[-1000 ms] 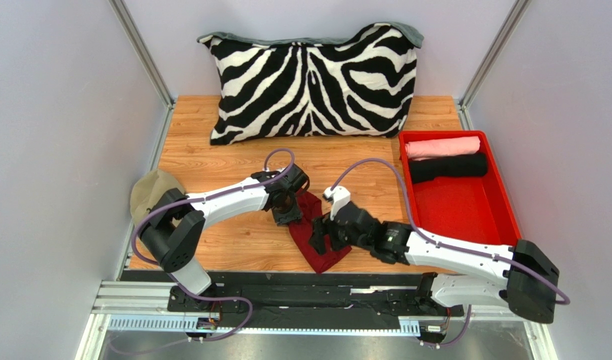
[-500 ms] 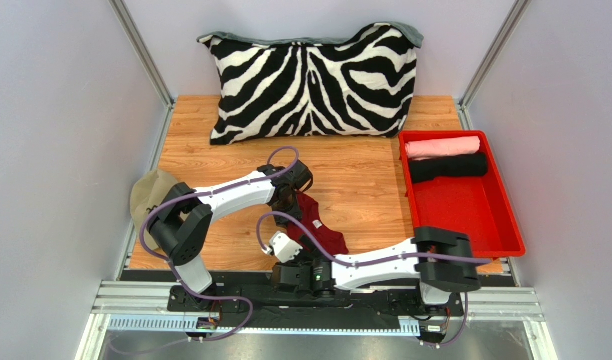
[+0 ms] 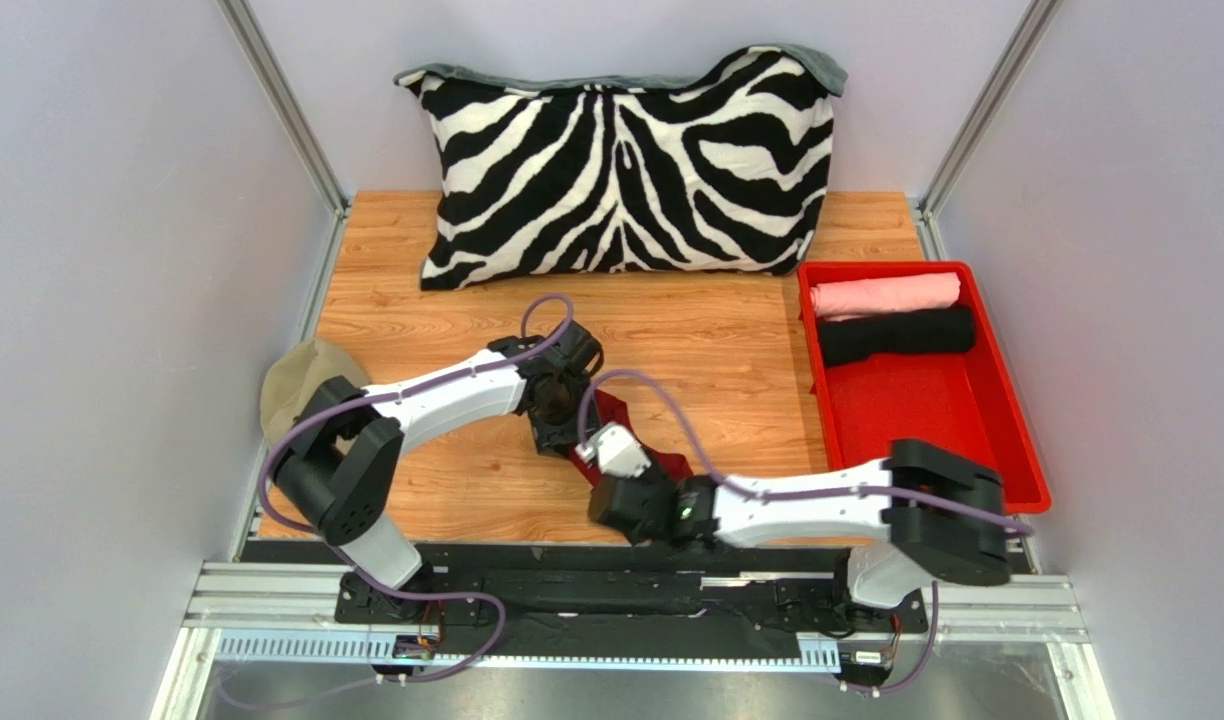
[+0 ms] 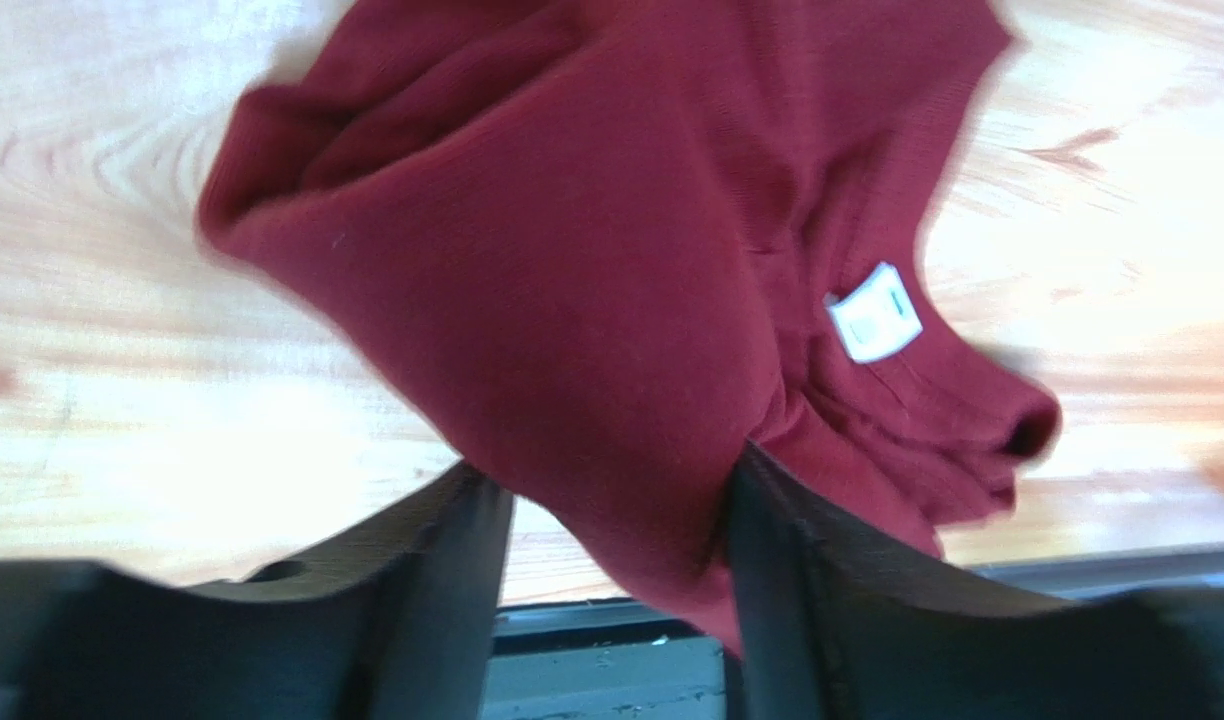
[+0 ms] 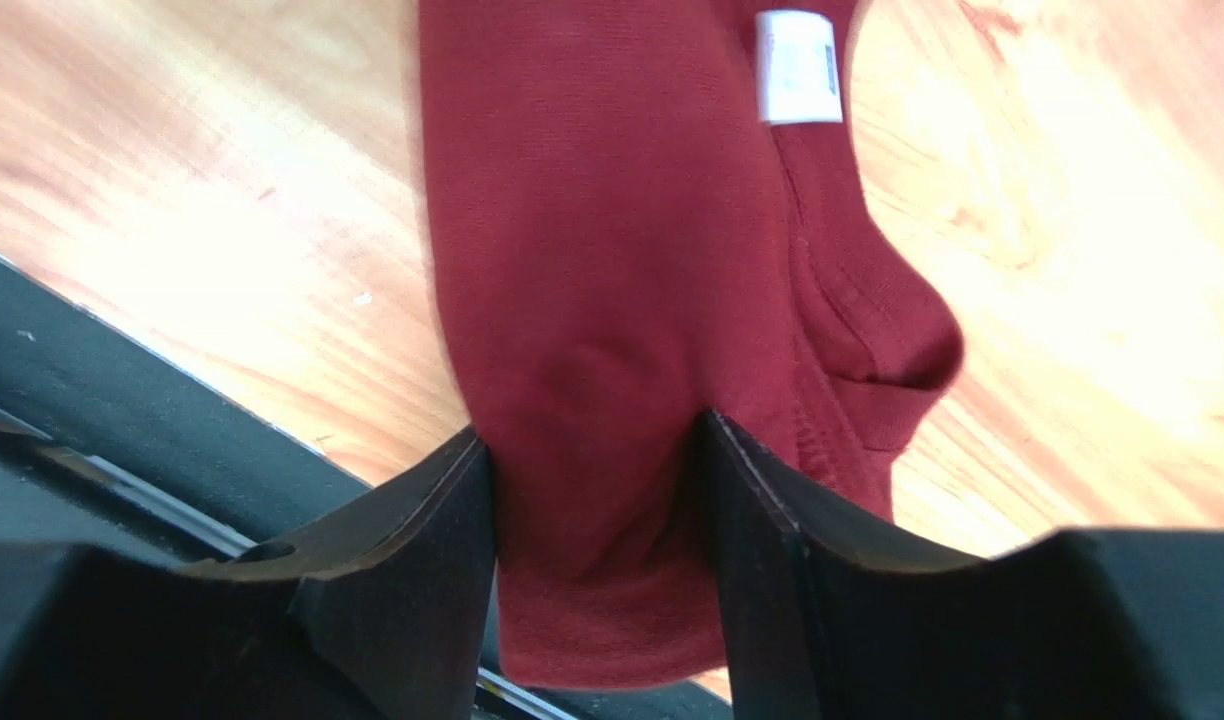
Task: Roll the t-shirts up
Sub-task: Roll the T-shirt to the center of the board.
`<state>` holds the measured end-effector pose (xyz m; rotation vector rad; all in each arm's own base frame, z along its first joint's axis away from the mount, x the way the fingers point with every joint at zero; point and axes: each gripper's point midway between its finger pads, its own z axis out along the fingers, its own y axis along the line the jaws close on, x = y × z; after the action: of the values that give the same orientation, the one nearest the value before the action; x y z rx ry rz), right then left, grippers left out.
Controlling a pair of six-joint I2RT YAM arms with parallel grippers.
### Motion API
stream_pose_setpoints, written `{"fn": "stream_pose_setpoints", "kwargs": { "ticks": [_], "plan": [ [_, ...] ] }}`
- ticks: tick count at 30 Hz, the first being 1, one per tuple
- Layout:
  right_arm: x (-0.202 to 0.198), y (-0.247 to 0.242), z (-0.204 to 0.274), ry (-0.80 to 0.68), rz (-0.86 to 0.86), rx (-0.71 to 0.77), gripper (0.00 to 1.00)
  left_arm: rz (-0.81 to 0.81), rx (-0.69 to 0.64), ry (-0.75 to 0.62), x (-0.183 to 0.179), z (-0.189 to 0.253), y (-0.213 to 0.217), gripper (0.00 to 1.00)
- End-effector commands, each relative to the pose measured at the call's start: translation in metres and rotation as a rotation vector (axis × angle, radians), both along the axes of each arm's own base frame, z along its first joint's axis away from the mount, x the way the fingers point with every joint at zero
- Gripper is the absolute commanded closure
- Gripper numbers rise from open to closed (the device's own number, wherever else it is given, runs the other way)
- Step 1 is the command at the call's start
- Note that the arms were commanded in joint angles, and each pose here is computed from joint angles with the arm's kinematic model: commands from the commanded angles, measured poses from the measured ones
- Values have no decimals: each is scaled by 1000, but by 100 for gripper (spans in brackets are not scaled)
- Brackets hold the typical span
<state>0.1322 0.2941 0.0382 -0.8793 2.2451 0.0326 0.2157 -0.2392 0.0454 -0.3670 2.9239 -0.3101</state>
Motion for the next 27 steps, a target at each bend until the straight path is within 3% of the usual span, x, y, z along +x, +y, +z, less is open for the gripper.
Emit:
{"fn": "stream_pose_setpoints", "kwargs": {
  "ticks": [1, 6, 14, 24, 27],
  "plan": [
    [-9, 16, 9, 276, 62, 311, 48, -54, -140, -118, 16, 27, -1, 35],
    [3, 10, 10, 454, 68, 459, 50, -62, -265, -261, 33, 50, -6, 31],
    [11, 3, -3, 606, 18, 554, 53, -43, -418, -317, 26, 43, -15, 30],
    [17, -2, -10, 670, -56, 582, 55, 95, -363, -248, 38, 3, -14, 30],
    [25, -10, -9, 626, -107, 551, 43, 117, -282, -204, 36, -4, -6, 30]
  ]
}}
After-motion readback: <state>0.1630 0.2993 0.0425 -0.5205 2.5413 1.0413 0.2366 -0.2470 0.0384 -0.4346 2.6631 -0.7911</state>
